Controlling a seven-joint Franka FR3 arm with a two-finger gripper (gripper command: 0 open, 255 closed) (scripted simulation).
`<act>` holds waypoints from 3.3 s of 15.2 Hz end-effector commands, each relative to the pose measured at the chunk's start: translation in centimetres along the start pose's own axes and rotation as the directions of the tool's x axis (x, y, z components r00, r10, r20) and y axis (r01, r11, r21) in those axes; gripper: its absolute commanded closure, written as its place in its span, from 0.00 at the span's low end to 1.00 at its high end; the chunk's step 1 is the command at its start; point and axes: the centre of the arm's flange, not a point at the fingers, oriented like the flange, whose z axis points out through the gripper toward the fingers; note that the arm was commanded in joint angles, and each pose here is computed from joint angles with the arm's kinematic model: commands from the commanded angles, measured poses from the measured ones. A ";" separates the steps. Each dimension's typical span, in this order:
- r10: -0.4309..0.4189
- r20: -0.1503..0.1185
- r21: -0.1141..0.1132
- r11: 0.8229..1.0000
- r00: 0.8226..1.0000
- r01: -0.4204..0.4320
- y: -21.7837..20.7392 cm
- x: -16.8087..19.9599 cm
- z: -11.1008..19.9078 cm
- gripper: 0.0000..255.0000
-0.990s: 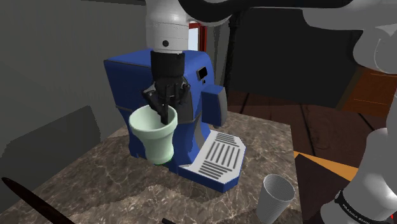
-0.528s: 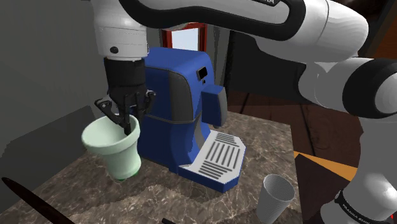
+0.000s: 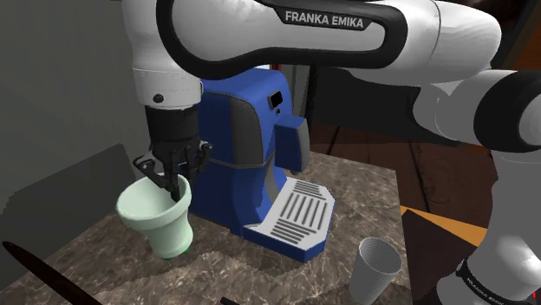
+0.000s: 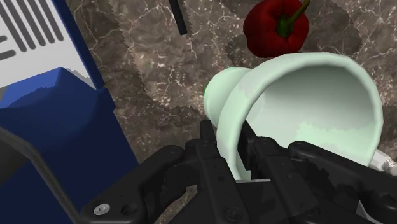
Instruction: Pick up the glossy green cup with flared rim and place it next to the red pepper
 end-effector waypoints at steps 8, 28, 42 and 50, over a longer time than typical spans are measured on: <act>0.000 -0.001 0.001 1.000 1.000 0.000 0.7 0.1 4.7 1.00; 0.000 -0.001 0.001 1.000 1.000 0.000 2.1 0.6 15.1 1.00; 0.000 -0.001 0.001 1.000 1.000 0.000 2.2 0.6 15.8 0.00; 0.000 -0.001 0.001 1.000 1.000 0.000 2.2 0.6 10.8 0.00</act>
